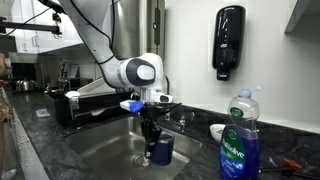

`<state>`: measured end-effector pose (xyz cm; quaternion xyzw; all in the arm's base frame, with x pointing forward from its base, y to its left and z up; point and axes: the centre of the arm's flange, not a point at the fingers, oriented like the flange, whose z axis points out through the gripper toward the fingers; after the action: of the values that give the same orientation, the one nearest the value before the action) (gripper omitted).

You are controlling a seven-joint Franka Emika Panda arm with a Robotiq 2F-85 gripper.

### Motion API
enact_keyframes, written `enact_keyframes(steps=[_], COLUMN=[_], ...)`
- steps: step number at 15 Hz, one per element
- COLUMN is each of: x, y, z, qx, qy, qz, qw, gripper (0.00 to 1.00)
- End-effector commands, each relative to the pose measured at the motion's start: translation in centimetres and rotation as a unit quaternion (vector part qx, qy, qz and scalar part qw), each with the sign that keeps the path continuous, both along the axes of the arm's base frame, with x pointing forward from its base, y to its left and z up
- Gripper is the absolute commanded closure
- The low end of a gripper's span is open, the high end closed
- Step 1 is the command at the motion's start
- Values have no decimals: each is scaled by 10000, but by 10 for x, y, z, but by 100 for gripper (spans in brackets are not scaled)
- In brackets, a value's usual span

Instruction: Put the blue cup under the tap in the sink and fill it with water

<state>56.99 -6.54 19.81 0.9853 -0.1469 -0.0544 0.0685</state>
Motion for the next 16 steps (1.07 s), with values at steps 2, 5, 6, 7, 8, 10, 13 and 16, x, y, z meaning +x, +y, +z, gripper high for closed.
enact_keyframes(steps=[2, 5, 6, 7, 8, 10, 13, 16], x=[22, 29, 31, 33, 34, 37, 42, 48], y=[7, 15, 16, 16, 15, 14, 12, 7], z=[-13, -24, -29, -35, -41, -52, -73, -90], qx=[232, 302, 291, 260, 242, 222, 181, 164], qy=[-53, -113, -162, -215, -237, -293, -380, -398], qz=[-70, -151, -151, -141, -143, -137, -134, -167], qw=[9997, 9994, 9993, 9993, 9993, 9992, 9990, 9989], gripper=[96, 96, 96, 96, 96, 96, 96, 96])
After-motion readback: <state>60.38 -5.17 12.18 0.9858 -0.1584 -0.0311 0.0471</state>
